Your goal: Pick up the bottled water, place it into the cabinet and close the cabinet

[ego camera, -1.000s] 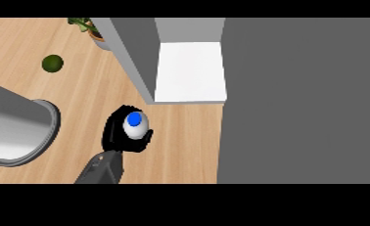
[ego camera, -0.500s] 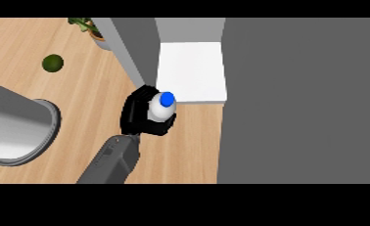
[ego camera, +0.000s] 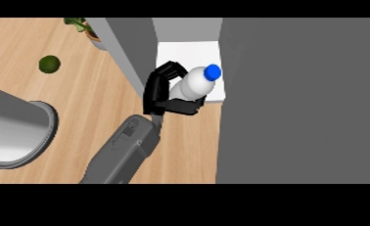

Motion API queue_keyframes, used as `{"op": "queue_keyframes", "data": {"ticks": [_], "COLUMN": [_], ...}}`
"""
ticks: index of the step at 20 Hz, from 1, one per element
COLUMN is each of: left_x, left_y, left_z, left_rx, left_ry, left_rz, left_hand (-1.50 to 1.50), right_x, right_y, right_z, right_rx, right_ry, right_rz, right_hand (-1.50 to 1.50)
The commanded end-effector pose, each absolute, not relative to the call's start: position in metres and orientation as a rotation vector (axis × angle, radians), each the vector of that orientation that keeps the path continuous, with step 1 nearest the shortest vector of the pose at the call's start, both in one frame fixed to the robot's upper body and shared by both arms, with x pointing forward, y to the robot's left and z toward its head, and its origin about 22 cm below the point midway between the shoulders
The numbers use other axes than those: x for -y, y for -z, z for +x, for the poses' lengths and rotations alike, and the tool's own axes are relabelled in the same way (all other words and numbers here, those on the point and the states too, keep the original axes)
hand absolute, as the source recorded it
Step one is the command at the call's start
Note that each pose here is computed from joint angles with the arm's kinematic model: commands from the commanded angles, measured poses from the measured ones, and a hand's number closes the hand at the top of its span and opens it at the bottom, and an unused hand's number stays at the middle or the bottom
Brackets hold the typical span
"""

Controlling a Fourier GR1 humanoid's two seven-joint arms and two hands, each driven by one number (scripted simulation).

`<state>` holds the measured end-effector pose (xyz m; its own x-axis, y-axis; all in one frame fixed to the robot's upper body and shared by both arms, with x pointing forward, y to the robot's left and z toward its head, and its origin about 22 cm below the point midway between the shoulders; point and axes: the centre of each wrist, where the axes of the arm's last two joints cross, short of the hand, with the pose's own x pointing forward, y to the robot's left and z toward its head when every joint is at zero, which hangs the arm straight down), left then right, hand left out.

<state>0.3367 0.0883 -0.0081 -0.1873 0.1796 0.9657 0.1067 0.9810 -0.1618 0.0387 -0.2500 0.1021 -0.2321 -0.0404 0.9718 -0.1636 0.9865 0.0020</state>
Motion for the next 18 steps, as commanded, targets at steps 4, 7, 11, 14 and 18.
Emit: {"op": "queue_keyframes", "data": {"ticks": [4,7,11,14,18], "left_x": [-0.063,-0.072,-0.066,-0.078,-0.081], "left_y": [-0.024,-0.021,-0.046,-0.03,-0.022], "left_z": [0.368,0.385,0.407,0.41,0.412], "left_rx": [1.728,1.701,1.686,1.701,1.664], "left_ry": [-0.012,-0.044,-0.053,0.082,0.074], "left_rz": [-0.05,-0.014,0.032,0.165,0.27], "left_hand": [1.5,1.5,1.5,1.5,1.5], "right_x": [0.254,0.256,0.27,0.264,0.262], "right_y": [-0.109,-0.118,-0.111,-0.11,-0.12], "right_z": [0.034,0.037,0.034,0.038,0.043], "right_rx": [1.843,1.861,1.852,1.86,1.881], "right_ry": [-0.06,-0.075,-0.111,-0.111,-0.103], "right_rz": [0.198,0.2,0.182,0.194,0.199], "right_hand": [-1.5,-1.5,-1.5,-1.5,-1.5]}}
